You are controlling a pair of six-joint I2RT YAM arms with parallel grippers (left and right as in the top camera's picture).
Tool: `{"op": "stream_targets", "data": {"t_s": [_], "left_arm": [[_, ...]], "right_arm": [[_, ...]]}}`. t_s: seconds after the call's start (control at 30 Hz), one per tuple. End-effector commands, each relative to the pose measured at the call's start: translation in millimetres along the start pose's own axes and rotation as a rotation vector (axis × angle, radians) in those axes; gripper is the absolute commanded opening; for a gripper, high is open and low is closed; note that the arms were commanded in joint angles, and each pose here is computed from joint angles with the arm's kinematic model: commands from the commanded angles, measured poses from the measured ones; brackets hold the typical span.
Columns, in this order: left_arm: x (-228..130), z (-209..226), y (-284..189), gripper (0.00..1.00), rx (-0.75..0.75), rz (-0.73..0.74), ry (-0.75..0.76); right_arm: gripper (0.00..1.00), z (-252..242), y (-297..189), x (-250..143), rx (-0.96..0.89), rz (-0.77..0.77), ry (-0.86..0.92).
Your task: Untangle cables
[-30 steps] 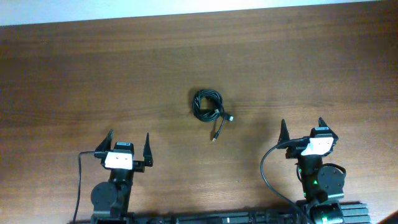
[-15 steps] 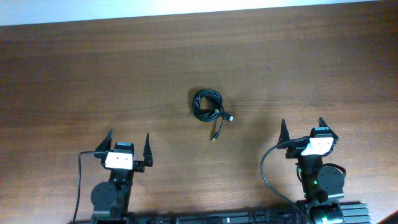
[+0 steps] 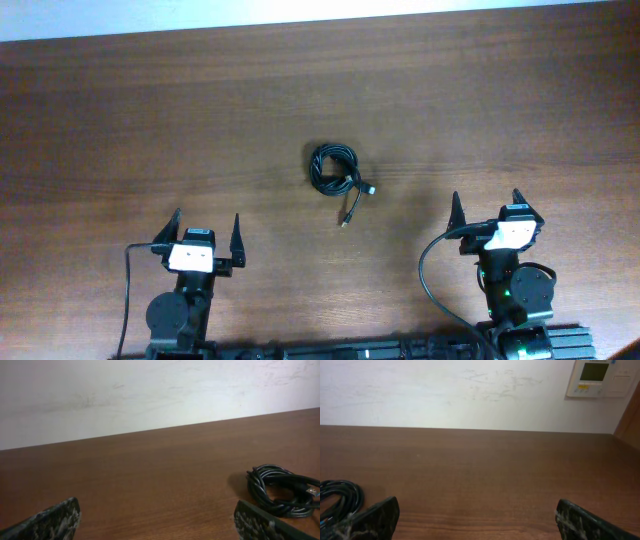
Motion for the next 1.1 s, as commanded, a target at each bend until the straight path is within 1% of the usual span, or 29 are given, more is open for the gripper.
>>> {"op": "stream_targets", "data": {"t_s": [0.0, 0.07, 0.2, 0.4, 0.57, 0.6, 0.7, 0.77, 0.87, 0.93, 1.0, 1.07], "left_arm": [[-1.6, 0.5, 0.5, 0.99, 0.004, 0.001, 0.025], [8.5, -1.1, 0.3, 0.99, -0.002, -0.045, 0.071], [31.2, -9.2, -2.9, 0.99, -0.045, -0.134, 0.073], [92.7, -14.7, -19.1, 0.99, -0.034, -0.251, 0.075], [134.2, -20.4, -9.2, 0.99, -0.031, -0.217, 0.074], [147.6, -22.2, -0.3, 0.99, -0.029, -0.194, 0.073], [162.2, -25.0, 27.4, 0.99, -0.030, -0.107, 0.067], [164.8, -30.8, 56.0, 0.99, -0.059, 0.010, -0.005], [158.4, -46.0, 92.5, 0.99, -0.149, 0.213, -0.036], [147.2, -54.9, 120.3, 0.99, -0.197, 0.408, -0.072], [132.8, -61.3, 140.1, 0.99, -0.201, 0.568, -0.120], [117.2, -73.6, 155.5, 0.99, -0.210, 0.675, -0.140]], "right_arm": [[0.99, -2.1, -0.1, -2.6, -0.021, 0.007, -0.002], [0.99, -2.1, -0.1, -2.6, -0.021, 0.007, -0.002], [0.99, -2.1, -0.1, -2.6, -0.021, 0.007, -0.002], [0.99, -2.1, -0.1, -2.6, -0.021, 0.007, -0.002], [0.98, -2.1, -0.1, -2.6, -0.021, 0.007, -0.002], [0.99, -2.1, -0.1, -2.6, -0.021, 0.007, -0.002], [0.99, -2.1, -0.1, -2.6, -0.021, 0.007, -0.002], [0.99, -2.1, -0.1, -2.6, -0.021, 0.007, -0.002], [0.99, -2.1, -0.1, -2.5, -0.021, 0.006, -0.002], [0.98, -2.1, -0.1, -2.6, -0.021, 0.007, -0.002], [0.98, -2.1, -0.1, -2.6, -0.021, 0.007, -0.002], [0.98, -2.1, -0.1, -2.6, -0.021, 0.007, -0.002]]}}
Point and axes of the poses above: each gripper's point midway between its finger pads, its own y axis out along the fingers, its own z axis along the line the jaws close on, x = y × z, the point moved 3 cm from there along -y, back along the fingers, and after that the axes turned 14 degrees about -y, right-handed, at the moved point
